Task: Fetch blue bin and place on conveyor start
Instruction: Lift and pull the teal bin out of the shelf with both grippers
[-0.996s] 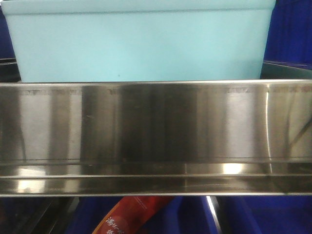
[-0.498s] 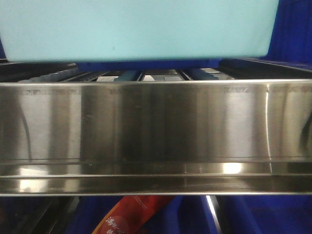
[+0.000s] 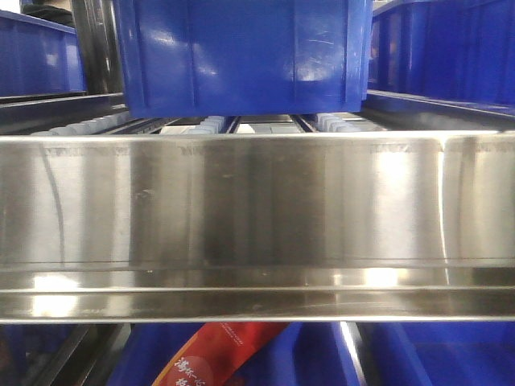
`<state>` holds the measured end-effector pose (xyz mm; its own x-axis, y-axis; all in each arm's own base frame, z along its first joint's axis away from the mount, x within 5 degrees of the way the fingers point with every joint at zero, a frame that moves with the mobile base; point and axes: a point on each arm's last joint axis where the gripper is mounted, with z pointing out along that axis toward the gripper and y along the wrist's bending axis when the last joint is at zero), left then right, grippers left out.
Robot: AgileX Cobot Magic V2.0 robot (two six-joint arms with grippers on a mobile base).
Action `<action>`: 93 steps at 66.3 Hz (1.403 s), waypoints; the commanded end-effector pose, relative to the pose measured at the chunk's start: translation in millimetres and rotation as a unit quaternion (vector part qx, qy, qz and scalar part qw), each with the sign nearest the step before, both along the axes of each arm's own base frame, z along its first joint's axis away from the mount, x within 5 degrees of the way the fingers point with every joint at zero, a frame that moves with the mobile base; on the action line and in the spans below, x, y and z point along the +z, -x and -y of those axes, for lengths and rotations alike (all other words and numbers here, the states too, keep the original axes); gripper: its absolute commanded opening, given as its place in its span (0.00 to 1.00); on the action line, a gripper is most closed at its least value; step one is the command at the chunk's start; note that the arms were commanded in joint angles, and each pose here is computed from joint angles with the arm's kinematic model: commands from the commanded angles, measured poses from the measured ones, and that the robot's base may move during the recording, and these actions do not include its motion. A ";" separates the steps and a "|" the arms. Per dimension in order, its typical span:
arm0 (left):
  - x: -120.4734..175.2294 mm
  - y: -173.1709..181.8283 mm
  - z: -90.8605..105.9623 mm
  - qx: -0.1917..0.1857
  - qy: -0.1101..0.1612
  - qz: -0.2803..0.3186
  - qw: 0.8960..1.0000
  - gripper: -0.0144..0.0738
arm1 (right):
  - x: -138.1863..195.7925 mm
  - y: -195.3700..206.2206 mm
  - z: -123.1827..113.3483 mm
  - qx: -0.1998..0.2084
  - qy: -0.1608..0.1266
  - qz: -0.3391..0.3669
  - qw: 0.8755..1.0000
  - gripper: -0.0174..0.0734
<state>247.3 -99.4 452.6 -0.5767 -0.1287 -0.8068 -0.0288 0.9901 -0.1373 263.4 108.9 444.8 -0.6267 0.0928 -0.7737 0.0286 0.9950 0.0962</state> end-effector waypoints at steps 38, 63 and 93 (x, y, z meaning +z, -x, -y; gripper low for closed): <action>29.2 -6.0 33.6 -0.014 -0.045 0.057 0.997 0.04 | 23.3 12.6 13.7 -0.008 0.016 0.065 0.998 0.01; 29.4 -3.3 41.1 -0.001 -0.036 0.066 0.997 0.04 | 25.0 9.5 18.2 -0.013 0.015 0.075 0.997 0.01; 30.0 -5.2 42.2 -0.008 -0.041 0.084 0.996 0.04 | 35.2 11.2 21.1 -0.018 0.028 0.074 0.997 0.01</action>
<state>254.1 -140.9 474.1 -0.4904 -0.0581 -0.8696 -0.0194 0.9983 -0.0557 252.2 89.3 472.8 -0.5394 0.0797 -0.8383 0.0633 0.9965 0.0540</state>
